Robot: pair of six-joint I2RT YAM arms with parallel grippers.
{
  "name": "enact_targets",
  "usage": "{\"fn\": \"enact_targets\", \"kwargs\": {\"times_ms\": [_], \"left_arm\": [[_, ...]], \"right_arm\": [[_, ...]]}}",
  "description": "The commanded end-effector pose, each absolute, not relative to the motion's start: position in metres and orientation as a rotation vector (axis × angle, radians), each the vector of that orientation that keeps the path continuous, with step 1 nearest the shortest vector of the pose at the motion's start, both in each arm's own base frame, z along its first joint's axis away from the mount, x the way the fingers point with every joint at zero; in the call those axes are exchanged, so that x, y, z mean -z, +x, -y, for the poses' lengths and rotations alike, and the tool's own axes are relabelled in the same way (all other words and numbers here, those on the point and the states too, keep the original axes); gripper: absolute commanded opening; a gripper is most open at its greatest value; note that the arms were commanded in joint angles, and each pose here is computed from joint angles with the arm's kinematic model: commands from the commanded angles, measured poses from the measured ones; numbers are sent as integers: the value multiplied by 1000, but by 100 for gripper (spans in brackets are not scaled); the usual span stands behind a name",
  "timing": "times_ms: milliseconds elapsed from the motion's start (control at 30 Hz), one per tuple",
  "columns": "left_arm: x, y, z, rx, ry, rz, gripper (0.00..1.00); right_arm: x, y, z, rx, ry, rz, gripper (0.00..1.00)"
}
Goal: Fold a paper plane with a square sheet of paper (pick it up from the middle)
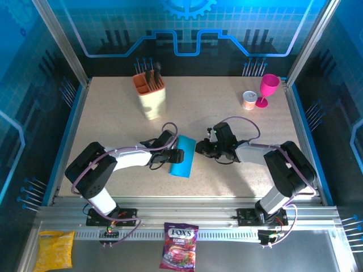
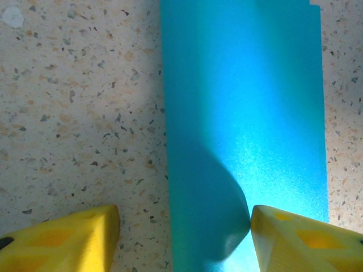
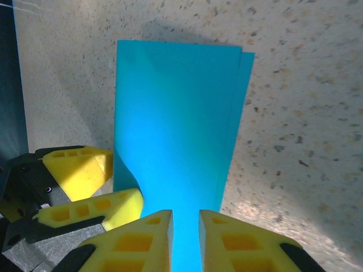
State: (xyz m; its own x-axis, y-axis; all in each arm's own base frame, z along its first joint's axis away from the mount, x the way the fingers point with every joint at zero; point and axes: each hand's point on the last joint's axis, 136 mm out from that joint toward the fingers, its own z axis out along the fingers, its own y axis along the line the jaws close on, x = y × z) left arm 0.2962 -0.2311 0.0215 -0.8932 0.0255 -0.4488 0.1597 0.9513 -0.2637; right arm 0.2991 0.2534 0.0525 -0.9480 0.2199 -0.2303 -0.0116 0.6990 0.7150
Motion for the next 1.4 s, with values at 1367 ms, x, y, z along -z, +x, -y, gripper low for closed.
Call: {"fn": "enact_targets", "kwargs": {"times_ms": [1367], "left_arm": [[-12,288,236,445,174,-2667,64]], "right_arm": [[-64,296,-205,-844,379,-2547,17]]}}
